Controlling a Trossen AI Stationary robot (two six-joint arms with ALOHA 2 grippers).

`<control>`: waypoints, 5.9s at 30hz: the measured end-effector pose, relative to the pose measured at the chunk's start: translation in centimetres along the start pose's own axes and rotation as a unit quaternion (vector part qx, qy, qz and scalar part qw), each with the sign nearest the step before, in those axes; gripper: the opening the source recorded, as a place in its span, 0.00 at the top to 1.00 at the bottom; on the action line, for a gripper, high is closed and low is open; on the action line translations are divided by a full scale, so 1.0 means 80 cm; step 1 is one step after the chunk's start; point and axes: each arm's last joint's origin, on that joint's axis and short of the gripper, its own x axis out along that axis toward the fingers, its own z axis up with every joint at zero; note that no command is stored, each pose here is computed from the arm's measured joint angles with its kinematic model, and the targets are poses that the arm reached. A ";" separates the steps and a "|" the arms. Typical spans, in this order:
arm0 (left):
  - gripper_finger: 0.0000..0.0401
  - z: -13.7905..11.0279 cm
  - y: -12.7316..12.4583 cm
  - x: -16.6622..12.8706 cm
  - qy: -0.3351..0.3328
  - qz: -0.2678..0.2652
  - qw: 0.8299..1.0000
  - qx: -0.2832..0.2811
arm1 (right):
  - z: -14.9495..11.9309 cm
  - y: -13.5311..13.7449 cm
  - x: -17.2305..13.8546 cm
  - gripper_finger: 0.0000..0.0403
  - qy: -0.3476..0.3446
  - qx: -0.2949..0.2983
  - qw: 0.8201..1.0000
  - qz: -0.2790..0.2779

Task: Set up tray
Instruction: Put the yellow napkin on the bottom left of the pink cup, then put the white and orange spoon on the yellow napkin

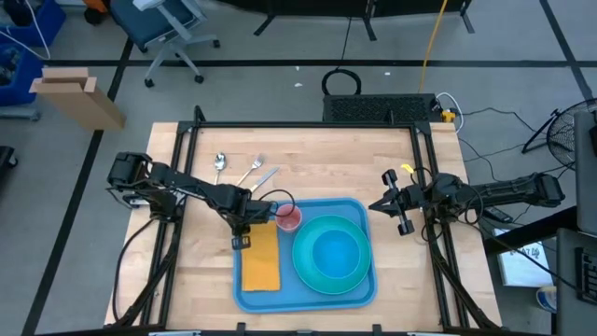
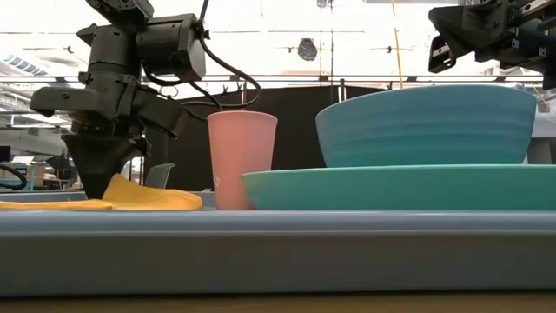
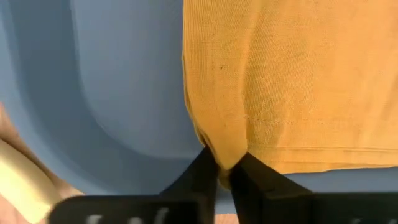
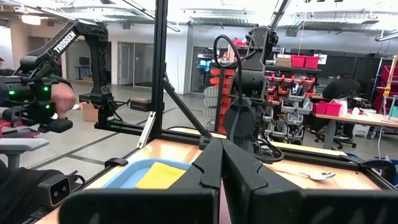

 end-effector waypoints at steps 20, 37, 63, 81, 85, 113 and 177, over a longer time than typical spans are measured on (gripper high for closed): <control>0.31 -0.013 0.000 -0.035 -0.016 0.009 1.000 0.013 | 0.001 0.000 0.000 1.00 -0.003 0.001 1.000 0.000; 0.91 -0.076 0.007 -0.125 -0.446 0.057 0.891 0.065 | -0.001 0.000 0.000 1.00 0.006 -0.022 1.000 0.000; 0.99 -0.134 0.103 -0.042 -0.550 0.130 0.818 -0.106 | -0.018 -0.017 -0.005 1.00 0.094 -0.114 0.981 -0.125; 0.82 -0.161 0.109 -0.087 -0.433 0.235 0.789 -0.367 | -0.023 -0.030 -0.010 1.00 0.107 -0.055 0.979 -0.166; 0.73 -0.166 0.110 -0.099 -0.396 0.236 0.779 -0.425 | -0.022 -0.030 -0.010 1.00 0.105 -0.057 0.979 -0.166; 0.49 -0.111 0.172 -0.020 -0.138 0.157 0.835 -0.510 | -0.031 -0.029 -0.012 1.00 0.145 -0.081 0.973 -0.159; 0.98 -0.035 -0.133 -0.056 -0.313 -0.071 0.784 -0.531 | -0.036 -0.023 -0.012 1.00 0.159 -0.091 0.980 -0.074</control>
